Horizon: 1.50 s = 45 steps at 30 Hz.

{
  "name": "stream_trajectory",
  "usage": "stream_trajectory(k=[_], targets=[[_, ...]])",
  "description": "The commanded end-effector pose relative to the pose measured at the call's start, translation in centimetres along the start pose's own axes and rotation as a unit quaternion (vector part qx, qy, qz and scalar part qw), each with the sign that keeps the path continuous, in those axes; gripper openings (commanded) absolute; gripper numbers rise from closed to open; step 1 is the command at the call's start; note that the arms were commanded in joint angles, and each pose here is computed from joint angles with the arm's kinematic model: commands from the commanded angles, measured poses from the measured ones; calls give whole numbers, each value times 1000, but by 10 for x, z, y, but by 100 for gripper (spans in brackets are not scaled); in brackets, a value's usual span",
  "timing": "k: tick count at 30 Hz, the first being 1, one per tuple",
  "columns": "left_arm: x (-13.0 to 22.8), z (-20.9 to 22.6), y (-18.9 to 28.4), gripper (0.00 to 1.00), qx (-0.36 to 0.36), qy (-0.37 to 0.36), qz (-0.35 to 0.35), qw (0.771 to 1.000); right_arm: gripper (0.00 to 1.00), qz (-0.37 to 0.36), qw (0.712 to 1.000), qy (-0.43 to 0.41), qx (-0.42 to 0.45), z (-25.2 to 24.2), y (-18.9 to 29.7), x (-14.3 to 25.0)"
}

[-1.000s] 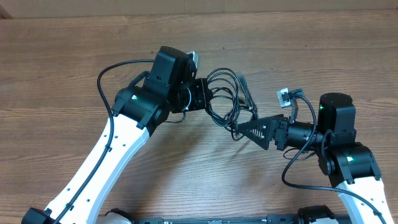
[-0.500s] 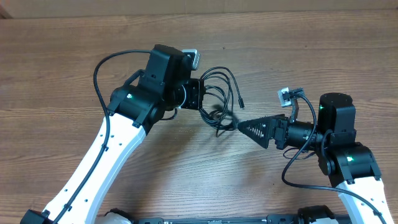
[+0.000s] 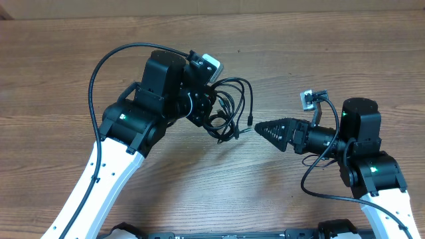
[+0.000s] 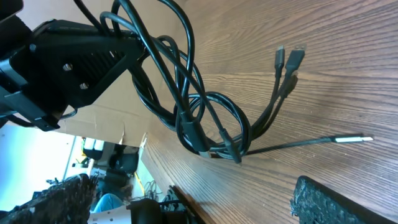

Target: Untangle cables

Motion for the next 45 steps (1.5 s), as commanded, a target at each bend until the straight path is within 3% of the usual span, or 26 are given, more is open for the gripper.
stream_trajectory(k=[1, 5, 12, 26, 39, 45], targets=[[-10, 1, 12, 4, -9, -70, -23, 997, 100, -6, 1000, 4, -4, 5, 0, -3], [-11, 0, 12, 4, -8, -83, -24, 996, 100, -8, 1000, 9, -6, 6, 0, -4], [-21, -27, 16, 4, 112, -79, -73, 988, 100, -31, 999, 33, 14, 0, -3, -14], [-17, -28, 3, 4, 124, -33, -51, 990, 100, -39, 998, 46, 37, -16, -14, -28], [-19, -69, -5, 4, 181, -48, -41, 981, 100, -73, 987, 5, 143, -59, -25, -45], [-13, -63, -4, 4, 176, -37, -26, 983, 100, -111, 949, -34, 292, -104, -16, -49]])
Point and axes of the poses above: each gripper's point midway between its finger pads, its own y axis back along the fingers, its own z axis along the line the jaws close on, x = y × z, the point moved 6 cm from there along y, back along the fingers, and after that the axes turned 10 degrees about -y, right-handed, at the moved point
